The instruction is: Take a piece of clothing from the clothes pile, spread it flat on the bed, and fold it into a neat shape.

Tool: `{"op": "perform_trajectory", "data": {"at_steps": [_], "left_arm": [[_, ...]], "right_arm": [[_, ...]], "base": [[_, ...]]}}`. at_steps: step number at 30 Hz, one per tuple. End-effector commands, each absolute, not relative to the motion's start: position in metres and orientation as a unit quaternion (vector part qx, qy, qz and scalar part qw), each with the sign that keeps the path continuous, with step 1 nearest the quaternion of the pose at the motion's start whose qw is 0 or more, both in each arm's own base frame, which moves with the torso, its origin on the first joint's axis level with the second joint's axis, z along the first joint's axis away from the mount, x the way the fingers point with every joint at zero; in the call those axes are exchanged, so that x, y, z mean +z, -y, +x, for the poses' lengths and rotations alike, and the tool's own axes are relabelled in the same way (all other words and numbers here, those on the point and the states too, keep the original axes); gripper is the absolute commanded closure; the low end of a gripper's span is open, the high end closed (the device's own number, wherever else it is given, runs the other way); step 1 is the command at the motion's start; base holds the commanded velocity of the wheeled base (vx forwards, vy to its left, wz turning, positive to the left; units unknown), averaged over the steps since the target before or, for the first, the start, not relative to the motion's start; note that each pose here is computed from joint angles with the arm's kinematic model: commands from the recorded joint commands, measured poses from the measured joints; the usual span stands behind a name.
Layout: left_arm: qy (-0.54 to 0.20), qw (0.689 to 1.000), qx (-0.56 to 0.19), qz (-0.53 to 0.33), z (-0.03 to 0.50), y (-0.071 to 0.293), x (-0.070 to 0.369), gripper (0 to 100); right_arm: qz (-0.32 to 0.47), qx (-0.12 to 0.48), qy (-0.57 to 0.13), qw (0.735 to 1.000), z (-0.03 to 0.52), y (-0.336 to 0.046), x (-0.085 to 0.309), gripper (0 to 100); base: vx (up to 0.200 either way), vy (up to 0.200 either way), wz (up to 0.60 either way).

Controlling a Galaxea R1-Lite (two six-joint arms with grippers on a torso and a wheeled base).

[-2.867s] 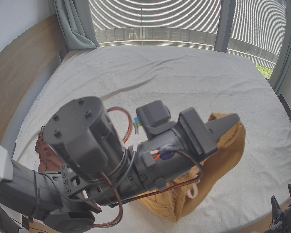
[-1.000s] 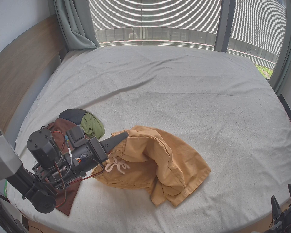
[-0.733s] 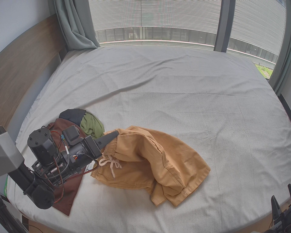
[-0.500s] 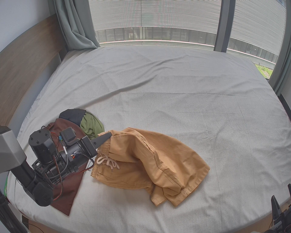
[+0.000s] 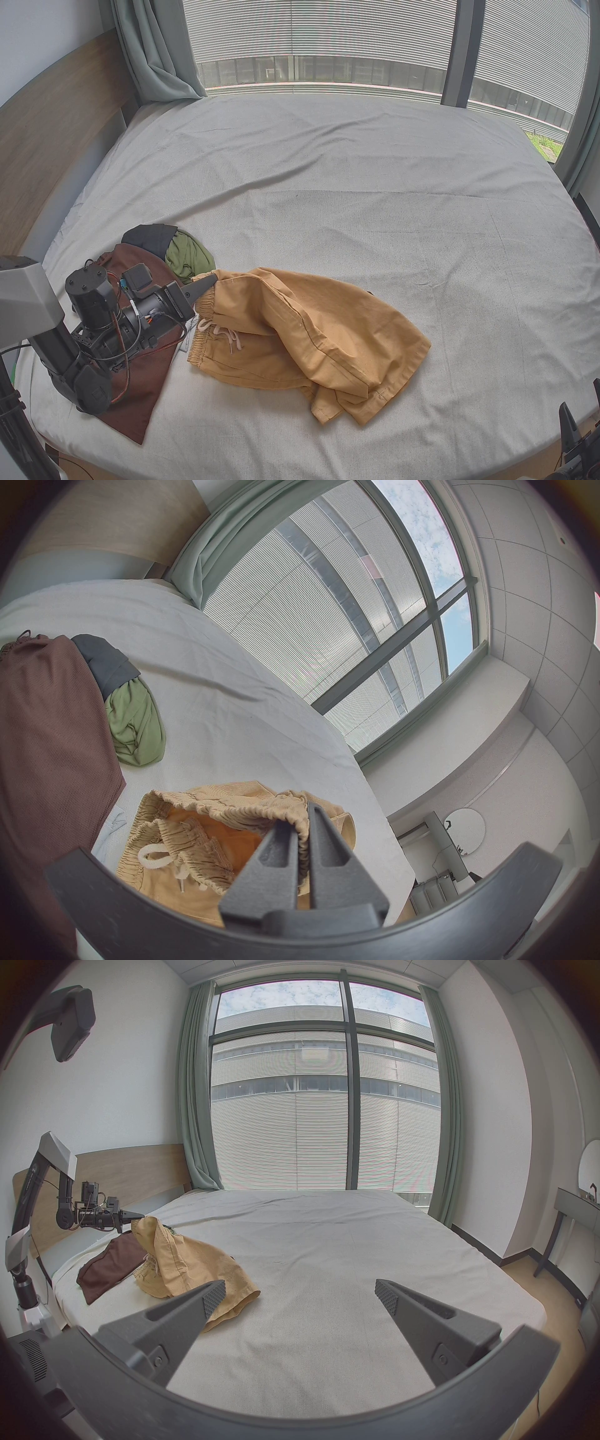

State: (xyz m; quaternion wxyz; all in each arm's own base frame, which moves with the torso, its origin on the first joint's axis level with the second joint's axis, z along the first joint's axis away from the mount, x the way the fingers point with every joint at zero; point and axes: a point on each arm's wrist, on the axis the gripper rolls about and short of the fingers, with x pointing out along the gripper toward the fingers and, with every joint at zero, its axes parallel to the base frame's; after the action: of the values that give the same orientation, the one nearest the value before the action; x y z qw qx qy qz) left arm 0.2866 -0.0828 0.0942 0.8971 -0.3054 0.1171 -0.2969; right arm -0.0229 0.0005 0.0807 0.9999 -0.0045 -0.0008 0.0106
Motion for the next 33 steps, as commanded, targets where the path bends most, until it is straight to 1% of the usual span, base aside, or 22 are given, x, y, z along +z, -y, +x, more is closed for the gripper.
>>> {"op": "perform_trajectory", "data": {"at_steps": [1,10,12,13,14,15,16,17,18,21,23,26,29,30,31,32,33], "left_arm": [[-0.120,0.898,-0.294,-0.306,0.290,0.082,0.091,100],[-0.115,0.898,-0.296,-0.305,0.289,0.082,0.094,100],[-0.114,0.898,-0.296,-0.305,0.289,0.082,0.094,100],[-0.114,0.898,-0.296,-0.305,0.289,0.082,0.094,100],[-0.114,0.898,-0.296,-0.305,0.288,0.082,0.094,100],[-0.114,0.898,-0.296,-0.305,0.288,0.082,0.094,100],[-0.111,0.898,-0.296,-0.305,0.289,0.082,0.096,100],[-0.110,0.899,-0.295,-0.305,0.289,0.080,0.096,100],[-0.112,0.899,-0.294,-0.305,0.289,0.080,0.095,100],[-0.110,0.899,-0.294,-0.305,0.289,0.080,0.096,100],[-0.111,0.899,-0.294,-0.305,0.289,0.080,0.096,100],[-0.109,0.899,-0.294,-0.305,0.289,0.080,0.096,100],[-0.108,0.899,-0.295,-0.304,0.289,0.080,0.097,100],[-0.108,0.900,-0.295,-0.303,0.289,0.080,0.097,100],[-0.107,0.900,-0.296,-0.302,0.289,0.080,0.097,100],[-0.107,0.900,-0.296,-0.302,0.289,0.080,0.097,100],[-0.107,0.900,-0.296,-0.302,0.289,0.081,0.097,100]], "right_arm": [[-0.005,0.011,-0.005,1.000,-0.022,0.000,0.076,0],[-0.002,0.014,-0.002,1.000,-0.022,-0.001,0.076,0],[-0.002,0.019,0.012,1.000,-0.022,-0.001,0.079,0],[-0.002,0.022,0.047,0.999,-0.025,-0.001,0.090,0],[-0.001,0.023,0.106,0.994,-0.032,-0.001,0.116,0],[-0.001,0.023,0.106,0.994,-0.032,-0.001,0.116,0],[-0.002,0.025,0.133,0.991,-0.032,-0.001,0.154,0],[0.001,0.030,0.113,0.993,-0.025,-0.001,0.171,0],[0.007,0.035,0.106,0.994,-0.023,0.000,0.176,0],[0.069,0.073,0.050,0.994,-0.013,0.000,0.174,0],[0.094,0.090,0.005,0.991,-0.002,-0.001,0.172,0],[0.095,0.126,-0.043,0.986,0.015,-0.005,0.175,0],[0.095,0.153,-0.070,0.981,0.024,-0.008,0.178,0],[0.096,0.172,-0.098,0.975,0.033,-0.010,0.177,0],[0.097,0.179,-0.114,0.972,0.039,-0.011,0.176,0],[0.097,0.179,-0.114,0.972,0.039,-0.011,0.176,0],[0.099,0.193,-0.149,0.965,0.051,-0.014,0.174,0]], "base": [[0.000,0.000,0.00],[0.000,0.000,0.00],[0.000,0.000,0.00],[0.000,0.000,0.00],[0.000,0.000,0.00],[0.000,0.000,0.00],[0.000,0.000,0.00],[0.000,0.000,0.00],[0.000,0.000,0.00],[0.000,0.000,0.00],[0.000,0.000,0.00],[0.000,0.000,0.00],[0.000,0.000,0.00],[0.000,0.000,0.00],[0.000,0.000,0.00],[0.000,0.000,0.00],[0.000,0.000,0.00]]}}
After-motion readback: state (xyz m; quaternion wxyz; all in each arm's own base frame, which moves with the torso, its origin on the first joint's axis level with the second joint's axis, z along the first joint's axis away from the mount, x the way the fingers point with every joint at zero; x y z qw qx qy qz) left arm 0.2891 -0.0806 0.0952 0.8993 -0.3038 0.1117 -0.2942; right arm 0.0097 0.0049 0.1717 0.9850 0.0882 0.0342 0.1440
